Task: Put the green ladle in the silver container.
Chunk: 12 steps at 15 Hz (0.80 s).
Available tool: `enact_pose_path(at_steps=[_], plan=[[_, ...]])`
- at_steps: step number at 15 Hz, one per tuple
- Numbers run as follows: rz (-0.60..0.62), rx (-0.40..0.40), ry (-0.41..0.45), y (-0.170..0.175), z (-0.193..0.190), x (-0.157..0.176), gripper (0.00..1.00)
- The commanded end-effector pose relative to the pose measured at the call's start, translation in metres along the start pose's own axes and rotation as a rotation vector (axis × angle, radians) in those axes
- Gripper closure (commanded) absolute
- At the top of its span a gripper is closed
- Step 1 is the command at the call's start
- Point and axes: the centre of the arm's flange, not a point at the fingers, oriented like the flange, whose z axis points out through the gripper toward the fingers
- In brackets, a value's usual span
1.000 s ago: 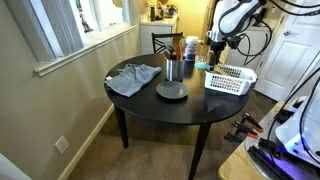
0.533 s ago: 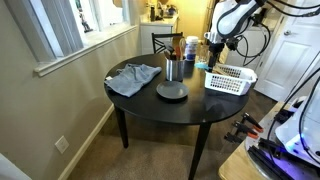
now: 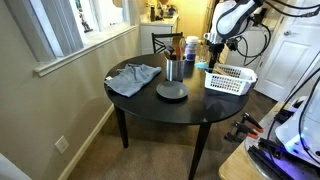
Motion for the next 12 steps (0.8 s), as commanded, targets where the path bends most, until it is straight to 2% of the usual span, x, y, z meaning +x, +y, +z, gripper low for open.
enact_pose_path(at_steps=[1,5,6,9,12], plan=[[-0.065,0.010,0.042,0.001,0.007,-0.009,0.61],[-0.095,0.016,0.064,0.005,0.012,-0.015,0.87],[-0.097,0.017,0.070,0.007,0.011,-0.017,0.91],[-0.088,0.028,0.077,0.009,0.008,-0.021,0.90],[-0.074,0.011,0.103,0.000,-0.013,-0.029,0.89]])
